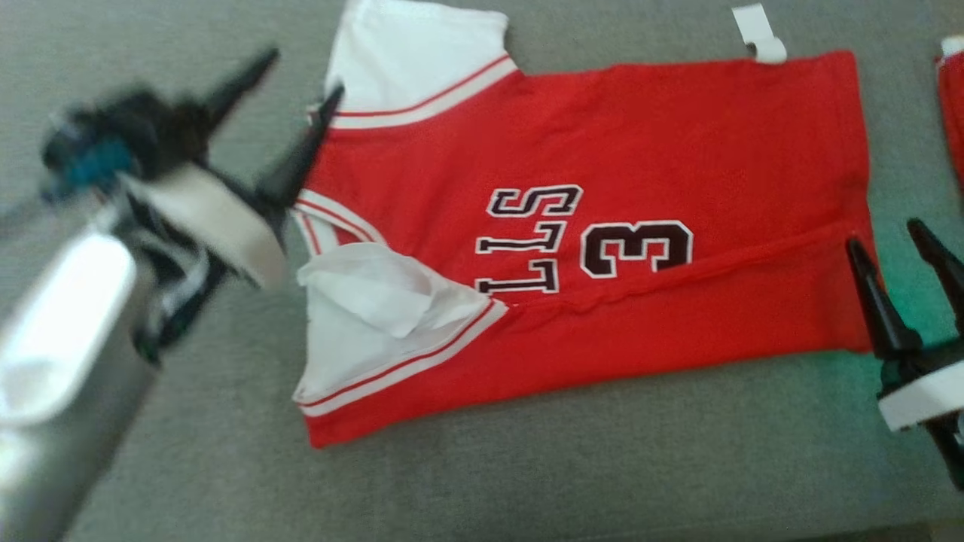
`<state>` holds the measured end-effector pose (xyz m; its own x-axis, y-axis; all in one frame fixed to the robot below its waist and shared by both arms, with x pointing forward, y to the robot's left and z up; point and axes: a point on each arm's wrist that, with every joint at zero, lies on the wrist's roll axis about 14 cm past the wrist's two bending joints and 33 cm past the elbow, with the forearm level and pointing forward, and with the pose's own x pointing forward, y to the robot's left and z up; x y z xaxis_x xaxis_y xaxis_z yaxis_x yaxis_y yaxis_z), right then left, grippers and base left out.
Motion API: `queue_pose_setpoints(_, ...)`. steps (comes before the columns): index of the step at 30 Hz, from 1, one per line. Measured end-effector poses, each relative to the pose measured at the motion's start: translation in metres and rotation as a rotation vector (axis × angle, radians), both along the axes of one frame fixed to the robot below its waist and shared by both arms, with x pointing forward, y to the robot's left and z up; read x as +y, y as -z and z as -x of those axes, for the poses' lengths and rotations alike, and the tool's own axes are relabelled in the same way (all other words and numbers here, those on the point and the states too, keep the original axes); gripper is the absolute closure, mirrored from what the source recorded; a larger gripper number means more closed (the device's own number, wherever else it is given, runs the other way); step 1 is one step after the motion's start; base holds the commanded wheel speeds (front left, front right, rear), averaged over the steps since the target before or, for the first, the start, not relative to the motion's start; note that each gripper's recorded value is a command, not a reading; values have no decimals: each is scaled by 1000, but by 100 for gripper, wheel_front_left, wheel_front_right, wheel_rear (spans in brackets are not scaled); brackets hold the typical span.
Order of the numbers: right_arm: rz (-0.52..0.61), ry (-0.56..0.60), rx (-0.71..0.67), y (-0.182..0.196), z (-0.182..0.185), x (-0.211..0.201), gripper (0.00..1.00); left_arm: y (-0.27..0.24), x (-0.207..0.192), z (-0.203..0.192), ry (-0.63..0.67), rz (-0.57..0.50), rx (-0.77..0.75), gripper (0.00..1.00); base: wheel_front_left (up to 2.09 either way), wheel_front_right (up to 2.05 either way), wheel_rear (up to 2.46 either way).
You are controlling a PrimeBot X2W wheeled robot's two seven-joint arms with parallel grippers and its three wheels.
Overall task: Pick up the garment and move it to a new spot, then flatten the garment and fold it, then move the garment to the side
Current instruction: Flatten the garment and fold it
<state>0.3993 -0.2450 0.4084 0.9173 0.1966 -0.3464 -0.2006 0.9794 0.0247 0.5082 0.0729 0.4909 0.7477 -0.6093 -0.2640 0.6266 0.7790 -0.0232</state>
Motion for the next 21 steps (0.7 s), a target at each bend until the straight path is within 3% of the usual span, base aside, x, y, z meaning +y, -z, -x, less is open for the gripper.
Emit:
queue_pose_setpoints(6, 21, 27, 27, 9, -2, -10, 0, 23, -17, -42, 66, -71, 190, 0, 0, 0, 0)
queue_pose_setpoints(14, 30, 74, 74, 28, 1, -21, 0, 68, -7, -79, 59, -182, 385, 0, 0, 0, 0)
queue_pose_setpoints(21, 46, 103, 93, 37, 3, -31, 0, 105, -7, -101, 61, -255, 441, 0, 0, 0, 0)
